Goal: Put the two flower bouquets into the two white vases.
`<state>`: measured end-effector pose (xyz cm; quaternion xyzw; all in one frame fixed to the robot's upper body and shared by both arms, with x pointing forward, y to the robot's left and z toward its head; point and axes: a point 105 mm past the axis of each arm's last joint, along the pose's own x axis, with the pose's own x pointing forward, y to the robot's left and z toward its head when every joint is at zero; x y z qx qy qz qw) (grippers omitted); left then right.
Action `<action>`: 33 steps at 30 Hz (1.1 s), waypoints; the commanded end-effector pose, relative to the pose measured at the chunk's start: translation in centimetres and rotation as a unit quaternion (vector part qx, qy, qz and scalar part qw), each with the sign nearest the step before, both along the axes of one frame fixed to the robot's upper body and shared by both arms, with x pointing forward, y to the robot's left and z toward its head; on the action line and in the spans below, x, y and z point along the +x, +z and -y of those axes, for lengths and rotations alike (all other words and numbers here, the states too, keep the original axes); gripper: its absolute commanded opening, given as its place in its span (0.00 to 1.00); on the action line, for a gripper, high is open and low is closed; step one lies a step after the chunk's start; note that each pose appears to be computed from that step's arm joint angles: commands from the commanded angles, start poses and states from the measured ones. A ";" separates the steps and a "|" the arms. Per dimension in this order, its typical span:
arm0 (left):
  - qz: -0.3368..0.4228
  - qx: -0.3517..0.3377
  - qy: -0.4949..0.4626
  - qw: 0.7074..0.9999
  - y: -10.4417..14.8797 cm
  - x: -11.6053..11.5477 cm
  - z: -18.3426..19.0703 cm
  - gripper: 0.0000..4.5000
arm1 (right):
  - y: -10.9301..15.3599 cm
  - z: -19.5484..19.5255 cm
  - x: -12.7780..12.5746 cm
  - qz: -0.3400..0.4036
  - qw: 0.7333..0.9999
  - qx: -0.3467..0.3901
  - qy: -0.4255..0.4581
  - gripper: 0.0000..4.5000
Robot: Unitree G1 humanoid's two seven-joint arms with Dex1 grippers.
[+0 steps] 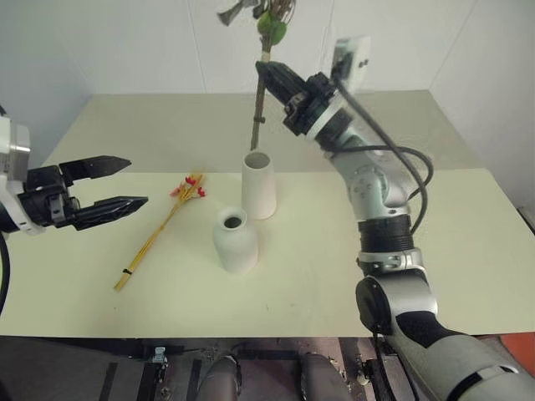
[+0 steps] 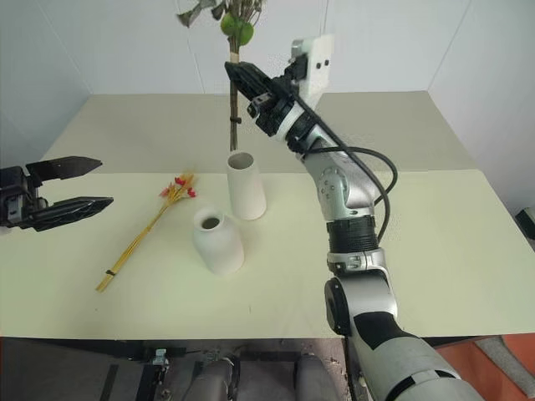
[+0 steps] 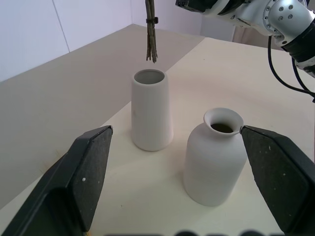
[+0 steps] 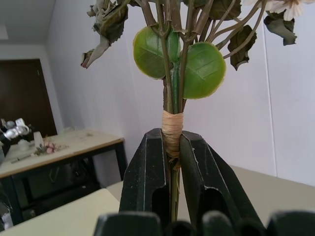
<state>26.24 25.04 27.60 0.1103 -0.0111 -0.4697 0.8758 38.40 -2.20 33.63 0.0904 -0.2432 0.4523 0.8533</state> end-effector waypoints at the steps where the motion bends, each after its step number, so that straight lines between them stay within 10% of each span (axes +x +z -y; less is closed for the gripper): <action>1: 0.025 0.013 -0.003 1.000 1.2 -0.2 0.3 1.00 | 0.5 -0.3 -0.2 0.032 0.999 -0.001 -0.008 0.05; 17: 0.024 0.012 0.000 1.000 1.1 -0.3 0.4 1.00 | -4.0 -1.2 0.4 0.014 0.999 -0.049 -0.013 0.05; 30: 0.021 0.010 0.000 1.000 0.9 -0.1 0.4 1.00 | -7.9 0.5 -1.6 -0.003 0.998 -0.067 -0.017 1.00; 33: 0.015 0.009 0.003 1.000 0.8 -0.1 0.4 1.00 | -8.1 1.6 -2.0 -0.008 0.997 -0.073 -0.015 1.00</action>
